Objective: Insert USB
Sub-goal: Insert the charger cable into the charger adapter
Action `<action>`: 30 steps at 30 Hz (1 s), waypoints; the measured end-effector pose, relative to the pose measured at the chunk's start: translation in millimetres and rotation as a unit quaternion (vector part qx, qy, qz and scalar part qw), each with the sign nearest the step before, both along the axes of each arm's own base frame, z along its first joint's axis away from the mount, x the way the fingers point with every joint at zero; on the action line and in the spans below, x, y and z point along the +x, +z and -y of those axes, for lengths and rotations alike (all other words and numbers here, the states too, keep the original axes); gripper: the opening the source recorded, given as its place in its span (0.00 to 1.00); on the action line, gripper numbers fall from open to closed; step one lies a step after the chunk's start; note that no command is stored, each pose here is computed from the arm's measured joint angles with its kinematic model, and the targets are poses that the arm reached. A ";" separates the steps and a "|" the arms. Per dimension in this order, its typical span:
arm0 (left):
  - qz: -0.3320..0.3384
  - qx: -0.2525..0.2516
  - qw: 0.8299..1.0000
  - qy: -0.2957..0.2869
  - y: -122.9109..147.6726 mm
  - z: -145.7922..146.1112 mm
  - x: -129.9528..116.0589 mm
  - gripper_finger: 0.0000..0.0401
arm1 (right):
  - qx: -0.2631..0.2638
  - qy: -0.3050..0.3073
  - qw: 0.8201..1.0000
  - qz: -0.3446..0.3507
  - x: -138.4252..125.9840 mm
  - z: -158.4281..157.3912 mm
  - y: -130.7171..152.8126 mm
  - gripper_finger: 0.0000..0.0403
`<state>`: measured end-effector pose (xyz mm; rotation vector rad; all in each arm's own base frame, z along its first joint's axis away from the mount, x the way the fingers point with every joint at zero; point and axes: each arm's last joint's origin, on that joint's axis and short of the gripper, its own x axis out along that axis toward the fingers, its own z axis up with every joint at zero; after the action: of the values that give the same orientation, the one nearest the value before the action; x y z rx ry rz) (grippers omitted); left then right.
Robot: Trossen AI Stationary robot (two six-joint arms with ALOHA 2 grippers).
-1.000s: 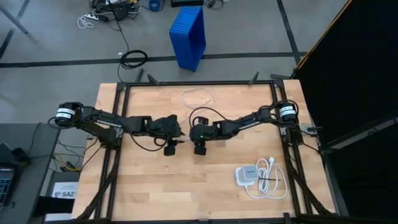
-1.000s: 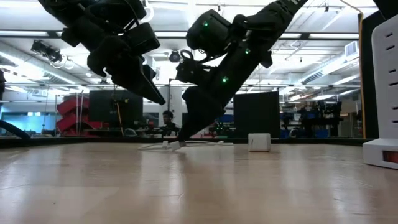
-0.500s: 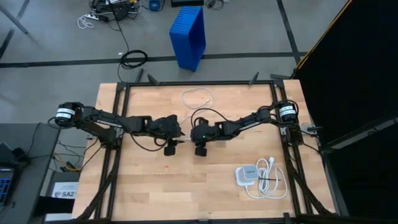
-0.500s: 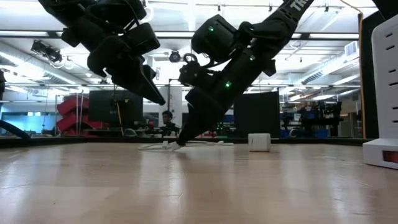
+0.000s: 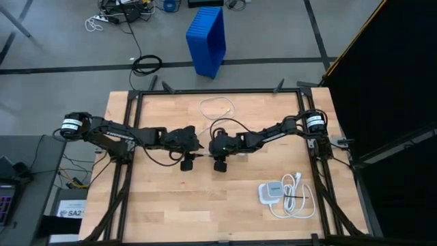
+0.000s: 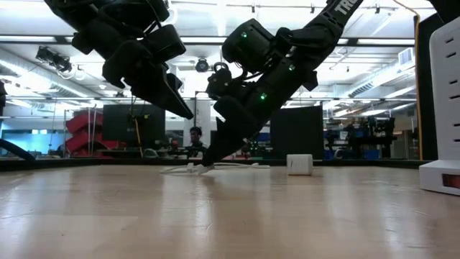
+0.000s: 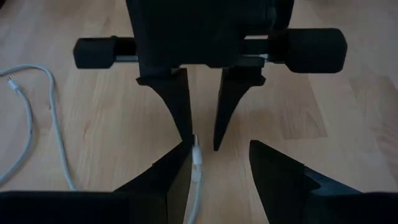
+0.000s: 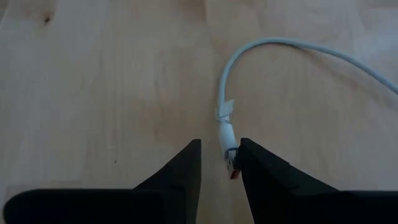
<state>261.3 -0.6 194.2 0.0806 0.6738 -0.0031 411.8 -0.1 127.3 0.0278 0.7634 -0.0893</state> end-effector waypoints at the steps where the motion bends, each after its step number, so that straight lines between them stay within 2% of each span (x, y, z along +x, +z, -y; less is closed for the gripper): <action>1: 0.000 0.000 1.000 0.000 0.0 0.0 0.0 0.37 | 0.000 0.000 1.000 0.000 0.0 0.0 0.0 0.22; 15: 0.005 0.000 1.000 -0.001 0.7 0.0 0.6 0.37 | 0.003 -0.009 1.000 -0.001 -0.3 0.6 -0.4 0.21; 30: 0.003 0.000 1.000 -0.001 0.5 0.0 0.4 0.37 | 0.005 -0.015 1.000 -0.011 -0.1 3.2 -7.6 0.28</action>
<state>261.7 -0.6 194.7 0.0820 0.6671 -0.0042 411.7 -3.3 119.6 0.0478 0.7857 -0.1155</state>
